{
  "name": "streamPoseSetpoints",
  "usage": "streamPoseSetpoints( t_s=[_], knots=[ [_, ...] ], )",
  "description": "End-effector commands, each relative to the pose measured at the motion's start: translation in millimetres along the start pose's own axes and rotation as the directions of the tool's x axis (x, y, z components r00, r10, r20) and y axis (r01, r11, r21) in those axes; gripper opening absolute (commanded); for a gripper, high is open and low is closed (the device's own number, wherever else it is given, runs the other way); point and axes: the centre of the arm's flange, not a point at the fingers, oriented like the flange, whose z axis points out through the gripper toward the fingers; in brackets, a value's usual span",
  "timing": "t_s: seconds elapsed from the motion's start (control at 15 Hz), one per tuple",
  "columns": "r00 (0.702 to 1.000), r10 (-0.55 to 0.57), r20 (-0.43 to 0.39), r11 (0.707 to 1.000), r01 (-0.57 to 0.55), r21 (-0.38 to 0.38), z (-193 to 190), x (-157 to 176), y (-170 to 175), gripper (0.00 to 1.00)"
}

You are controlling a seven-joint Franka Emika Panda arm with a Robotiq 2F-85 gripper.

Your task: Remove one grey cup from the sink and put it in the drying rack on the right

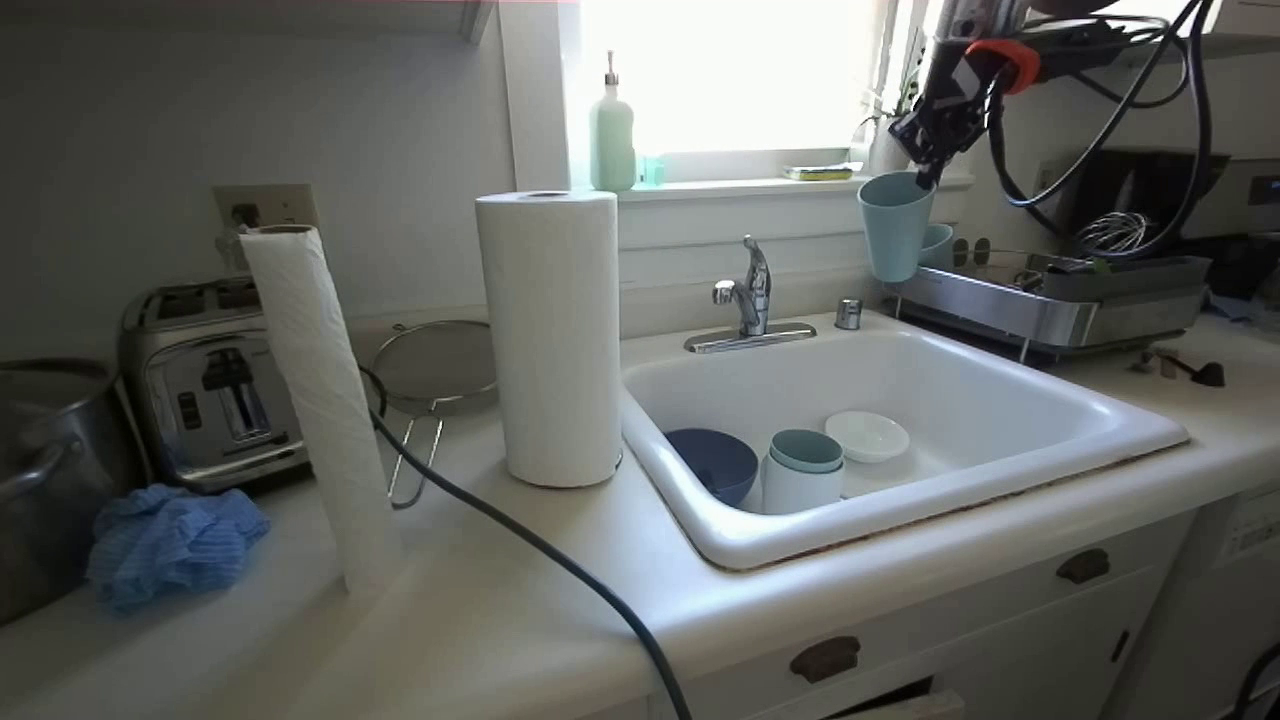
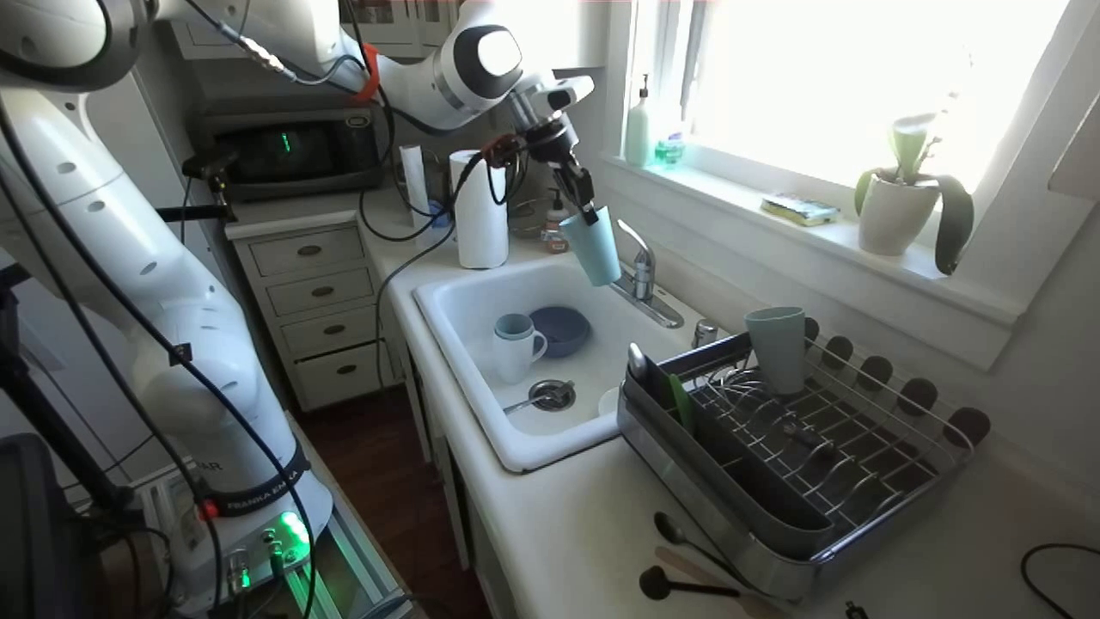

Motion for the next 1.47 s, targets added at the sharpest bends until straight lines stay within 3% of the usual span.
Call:
streamPoseSetpoints(
  t_s=[0.0,0.27,0.4,0.8,1.07,1.4],
  knots=[
    [0.995,0.022,-0.095,0.984,-0.038,-0.173,10.4,33.1,11.7,0.01],
    [0.984,0.04,-0.172,0.932,-0.099,-0.349,36.1,57.4,38.9,0.01],
    [0.983,0.07,-0.172,0.9,-0.137,-0.413,45.7,62.2,54.2,0.01],
    [0.979,0.186,-0.081,0.845,-0.201,-0.495,68.4,54.7,89.1,0.01],
    [0.968,0.231,-0.097,0.819,-0.247,-0.518,88.2,52.9,118.6,0.01],
    [0.96,0.24,-0.142,0.811,-0.279,-0.515,120.7,53.9,138.9,0.01]
  ],
)
